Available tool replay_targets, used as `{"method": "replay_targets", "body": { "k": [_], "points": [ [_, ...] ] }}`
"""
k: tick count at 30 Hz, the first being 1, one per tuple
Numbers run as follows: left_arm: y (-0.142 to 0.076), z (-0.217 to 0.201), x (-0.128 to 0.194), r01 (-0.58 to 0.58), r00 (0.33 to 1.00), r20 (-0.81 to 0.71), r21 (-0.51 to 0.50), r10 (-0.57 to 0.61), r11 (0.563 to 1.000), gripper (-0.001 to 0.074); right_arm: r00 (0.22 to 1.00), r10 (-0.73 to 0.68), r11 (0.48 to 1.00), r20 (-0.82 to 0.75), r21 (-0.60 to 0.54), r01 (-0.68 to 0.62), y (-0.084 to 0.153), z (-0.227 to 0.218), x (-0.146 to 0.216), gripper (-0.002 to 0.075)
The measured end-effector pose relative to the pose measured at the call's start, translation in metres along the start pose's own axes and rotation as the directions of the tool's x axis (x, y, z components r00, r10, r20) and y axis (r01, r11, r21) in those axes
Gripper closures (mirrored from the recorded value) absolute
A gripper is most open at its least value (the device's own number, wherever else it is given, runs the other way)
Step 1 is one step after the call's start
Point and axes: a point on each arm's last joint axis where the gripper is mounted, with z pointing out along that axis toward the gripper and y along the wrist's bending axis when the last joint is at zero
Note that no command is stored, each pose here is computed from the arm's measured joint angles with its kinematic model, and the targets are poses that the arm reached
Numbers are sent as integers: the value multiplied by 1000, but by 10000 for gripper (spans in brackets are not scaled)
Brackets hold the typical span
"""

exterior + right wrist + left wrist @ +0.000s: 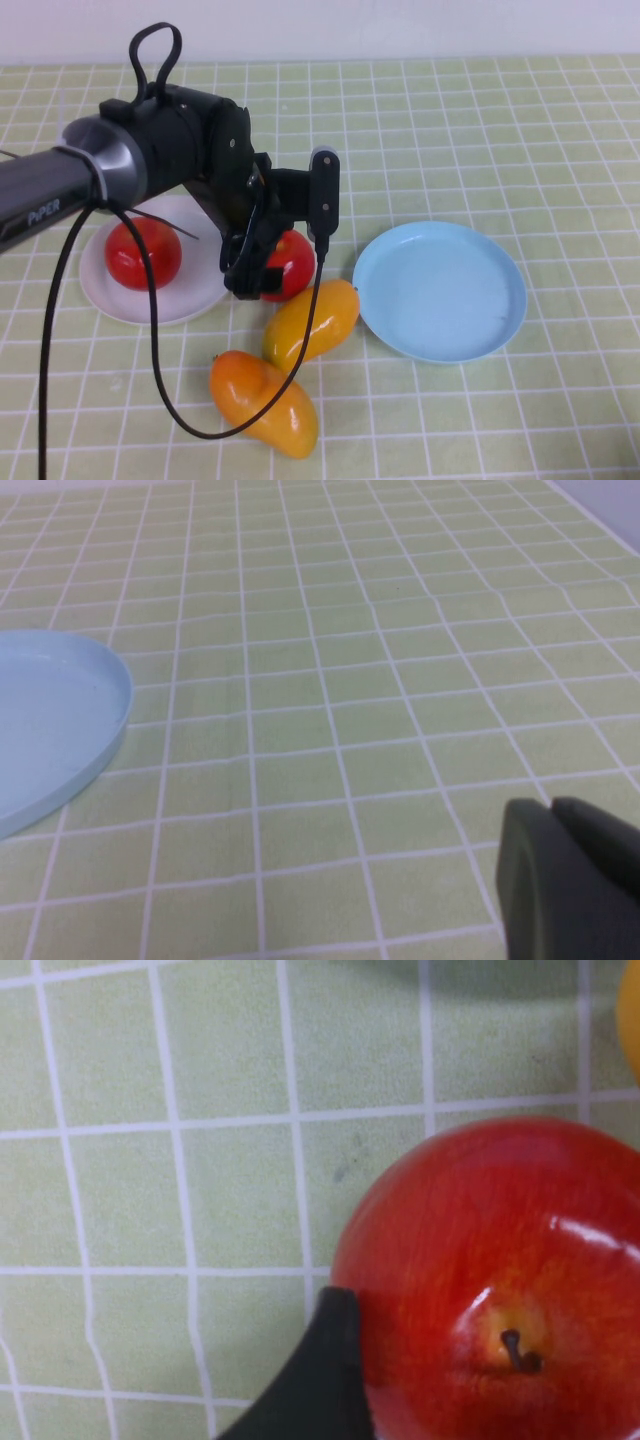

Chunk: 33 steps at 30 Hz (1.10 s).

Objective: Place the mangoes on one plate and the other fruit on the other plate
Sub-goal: Put one type of fruit in the left plate

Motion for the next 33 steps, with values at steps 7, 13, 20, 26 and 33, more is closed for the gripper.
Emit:
{"method": "replay_targets", "body": {
  "k": [7,13,20,26,33],
  "points": [
    [1,1,0,4,1000,3,-7,-4,1000,139,1000,0,1000,0,0,0,0,0,0,743],
    [1,1,0,4,1000,2,-6,-4,1000,145,1000,0,1000,0,0,0,0,0,0,743],
    [1,-4,-1,75,997,-2,1,-75,997,145,1000,0,1000,0,0,0,0,0,0,743],
    [13,-37,-5,212,977,33,-69,-210,975,145,1000,0,1000,0,0,0,0,0,0,743],
    [19,-47,8,459,881,-39,-179,-472,870,145,1000,0,1000,0,0,0,0,0,0,743]
  ]
}}
